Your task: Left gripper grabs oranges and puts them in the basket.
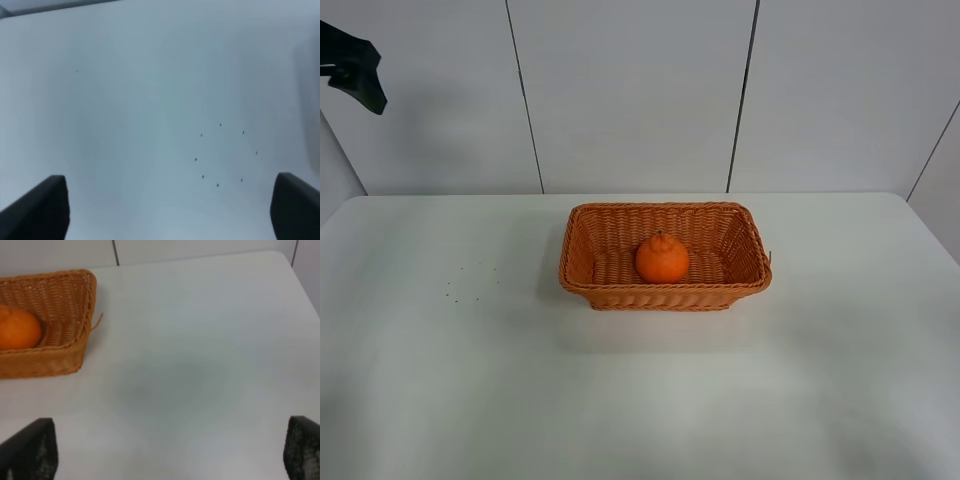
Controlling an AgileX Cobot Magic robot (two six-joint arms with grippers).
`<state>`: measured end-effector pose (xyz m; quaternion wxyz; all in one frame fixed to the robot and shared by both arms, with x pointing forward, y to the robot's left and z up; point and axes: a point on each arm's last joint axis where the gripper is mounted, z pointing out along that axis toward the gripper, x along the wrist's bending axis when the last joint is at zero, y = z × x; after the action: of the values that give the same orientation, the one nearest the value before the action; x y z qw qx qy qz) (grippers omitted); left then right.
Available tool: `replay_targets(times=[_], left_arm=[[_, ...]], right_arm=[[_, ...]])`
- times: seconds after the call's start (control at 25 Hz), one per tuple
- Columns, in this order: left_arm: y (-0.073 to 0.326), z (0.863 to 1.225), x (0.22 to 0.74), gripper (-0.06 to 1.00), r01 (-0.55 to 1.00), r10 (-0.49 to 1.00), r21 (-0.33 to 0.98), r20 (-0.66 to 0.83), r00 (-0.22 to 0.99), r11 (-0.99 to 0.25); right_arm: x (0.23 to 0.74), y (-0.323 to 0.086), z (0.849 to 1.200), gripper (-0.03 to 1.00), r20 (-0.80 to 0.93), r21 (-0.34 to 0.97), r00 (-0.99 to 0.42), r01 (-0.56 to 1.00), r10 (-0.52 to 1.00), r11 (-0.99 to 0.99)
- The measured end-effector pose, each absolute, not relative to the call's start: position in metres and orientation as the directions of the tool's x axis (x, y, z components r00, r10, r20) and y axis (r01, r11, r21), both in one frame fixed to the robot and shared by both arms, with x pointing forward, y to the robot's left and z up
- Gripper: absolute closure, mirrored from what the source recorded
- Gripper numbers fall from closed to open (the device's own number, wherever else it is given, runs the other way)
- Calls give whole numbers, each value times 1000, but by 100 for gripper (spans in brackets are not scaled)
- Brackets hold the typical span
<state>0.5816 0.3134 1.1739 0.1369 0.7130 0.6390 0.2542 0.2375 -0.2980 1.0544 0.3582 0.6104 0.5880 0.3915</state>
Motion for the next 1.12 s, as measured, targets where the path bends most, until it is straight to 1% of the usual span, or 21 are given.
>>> replay_targets(times=[0.28, 0.4, 0.52, 0.68, 0.88, 1.04, 1.12], left_arm=[[315, 1213, 494, 4, 743, 976, 650, 216, 23, -161], [315, 1219, 457, 4, 702, 975, 693, 220, 12, -165], [315, 1217, 422, 4, 669, 975, 724, 220, 4, -166], [314, 1204, 374, 4, 624, 981, 769, 195, -20, -140], [313, 1178, 318, 4, 555, 984, 822, 175, -36, -126], [310, 1158, 288, 4, 520, 990, 848, 137, -25, -104], [307, 1148, 279, 4, 526, 995, 846, 103, -7, -84]], right_arm=[[237, -298, 1054, 27, 57, 898, 2, 437, 998, -52], [237, -298, 1054, 27, 57, 898, 2, 437, 998, -52], [237, -298, 1054, 27, 57, 898, 2, 437, 998, -52], [237, -298, 1054, 27, 57, 898, 2, 437, 998, -52], [237, -298, 1054, 27, 57, 898, 2, 437, 998, -52], [237, -298, 1054, 27, 57, 898, 2, 437, 998, -52], [237, -298, 1054, 27, 57, 898, 2, 437, 998, -52]])
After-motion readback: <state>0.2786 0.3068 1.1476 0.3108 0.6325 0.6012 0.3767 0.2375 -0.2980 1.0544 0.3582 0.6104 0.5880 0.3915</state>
